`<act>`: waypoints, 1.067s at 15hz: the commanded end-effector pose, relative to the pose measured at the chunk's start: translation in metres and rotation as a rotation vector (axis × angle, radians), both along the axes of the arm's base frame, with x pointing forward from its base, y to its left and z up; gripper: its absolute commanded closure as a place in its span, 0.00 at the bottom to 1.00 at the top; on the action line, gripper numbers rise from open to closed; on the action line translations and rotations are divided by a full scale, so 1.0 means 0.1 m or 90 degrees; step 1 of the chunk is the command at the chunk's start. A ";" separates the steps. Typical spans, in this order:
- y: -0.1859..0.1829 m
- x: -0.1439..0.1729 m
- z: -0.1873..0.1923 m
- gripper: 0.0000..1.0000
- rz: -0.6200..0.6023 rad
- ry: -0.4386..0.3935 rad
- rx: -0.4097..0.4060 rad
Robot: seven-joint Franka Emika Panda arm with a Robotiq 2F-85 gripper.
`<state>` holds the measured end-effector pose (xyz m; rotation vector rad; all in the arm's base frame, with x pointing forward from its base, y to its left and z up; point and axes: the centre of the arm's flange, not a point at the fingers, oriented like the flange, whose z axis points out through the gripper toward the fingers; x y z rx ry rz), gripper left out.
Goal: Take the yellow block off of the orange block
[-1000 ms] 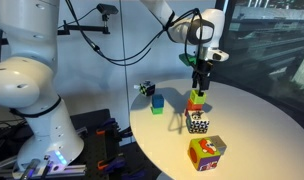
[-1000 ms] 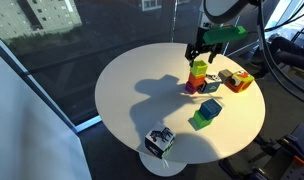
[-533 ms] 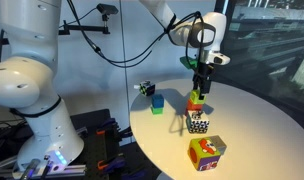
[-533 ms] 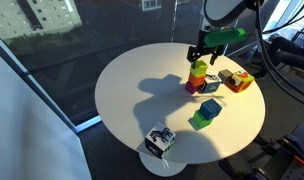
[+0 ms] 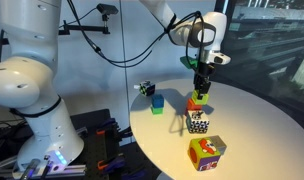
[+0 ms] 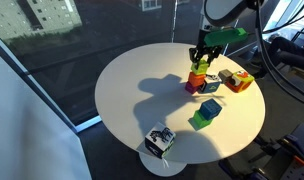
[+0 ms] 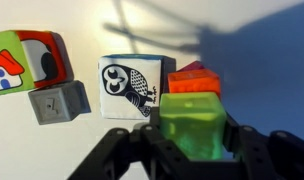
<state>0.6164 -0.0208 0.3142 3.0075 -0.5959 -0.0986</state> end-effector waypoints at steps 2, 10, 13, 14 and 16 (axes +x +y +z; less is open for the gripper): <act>-0.07 -0.03 0.25 0.69 -0.020 -0.021 0.002; -0.48 0.11 0.29 0.69 -0.079 -0.038 -0.008; -0.61 0.15 0.24 0.69 -0.096 -0.042 -0.010; -0.64 0.17 0.21 0.69 -0.101 -0.045 -0.013; -0.69 0.20 0.15 0.69 -0.111 -0.051 -0.018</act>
